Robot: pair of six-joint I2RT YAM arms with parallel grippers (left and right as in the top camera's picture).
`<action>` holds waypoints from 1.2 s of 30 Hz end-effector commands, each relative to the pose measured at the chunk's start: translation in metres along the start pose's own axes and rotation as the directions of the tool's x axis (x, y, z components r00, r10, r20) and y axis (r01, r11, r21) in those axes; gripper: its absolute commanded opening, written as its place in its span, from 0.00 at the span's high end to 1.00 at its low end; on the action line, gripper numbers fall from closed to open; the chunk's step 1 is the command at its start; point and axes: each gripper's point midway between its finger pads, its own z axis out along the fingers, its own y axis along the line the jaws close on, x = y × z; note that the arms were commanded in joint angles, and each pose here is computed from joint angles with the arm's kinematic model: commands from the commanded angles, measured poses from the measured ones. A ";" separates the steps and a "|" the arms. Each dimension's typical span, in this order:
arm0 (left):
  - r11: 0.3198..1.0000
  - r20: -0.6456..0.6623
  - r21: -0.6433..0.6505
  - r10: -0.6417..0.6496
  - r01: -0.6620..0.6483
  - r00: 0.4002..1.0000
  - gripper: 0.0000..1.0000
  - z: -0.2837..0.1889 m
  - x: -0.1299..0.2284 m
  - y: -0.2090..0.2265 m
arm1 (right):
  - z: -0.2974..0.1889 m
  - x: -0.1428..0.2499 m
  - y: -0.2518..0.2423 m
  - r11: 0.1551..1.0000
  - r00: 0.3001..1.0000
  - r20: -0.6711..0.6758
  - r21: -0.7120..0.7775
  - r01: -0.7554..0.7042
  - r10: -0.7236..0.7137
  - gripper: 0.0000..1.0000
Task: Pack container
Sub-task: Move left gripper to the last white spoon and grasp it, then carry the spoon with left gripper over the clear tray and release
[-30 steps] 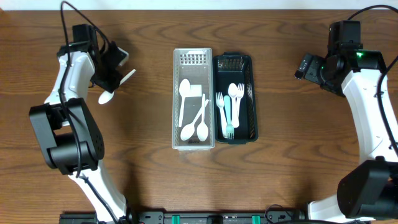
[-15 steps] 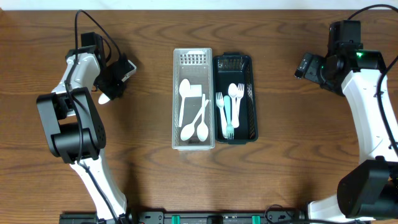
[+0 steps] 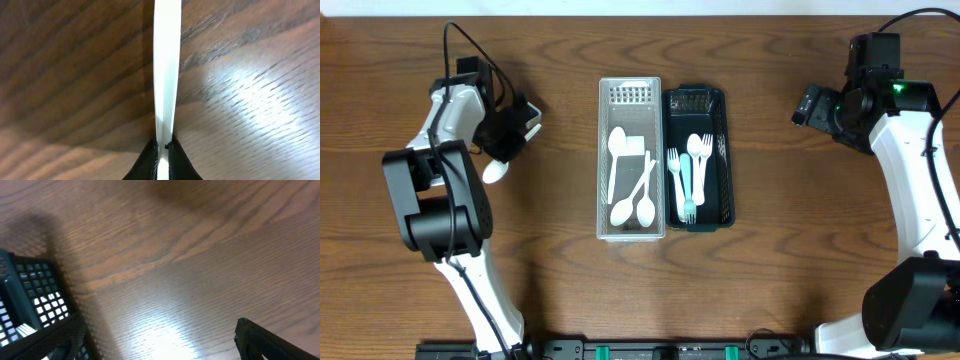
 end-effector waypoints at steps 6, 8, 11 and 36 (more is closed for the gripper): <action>0.995 0.148 -0.079 -0.054 0.067 0.988 0.94 -0.090 -0.049 -0.052 | 0.002 0.000 0.002 1.000 1.000 0.000 -0.010 -0.002 0.002 0.01; 0.993 0.224 -0.115 -0.015 0.042 0.974 0.94 -0.125 -0.065 -0.076 | 0.002 -0.001 0.002 1.000 1.000 0.004 -0.012 -0.001 0.002 0.01; 0.989 0.327 -0.148 0.040 0.009 0.944 0.94 -0.170 -0.082 -0.115 | 0.002 -0.002 0.003 1.000 1.000 0.009 -0.015 -0.002 0.002 0.01; 0.922 0.262 0.086 -0.386 0.377 0.884 0.11 -0.159 -0.098 -0.215 | -0.020 0.004 0.013 0.992 0.995 0.011 -0.066 0.104 -0.104 0.01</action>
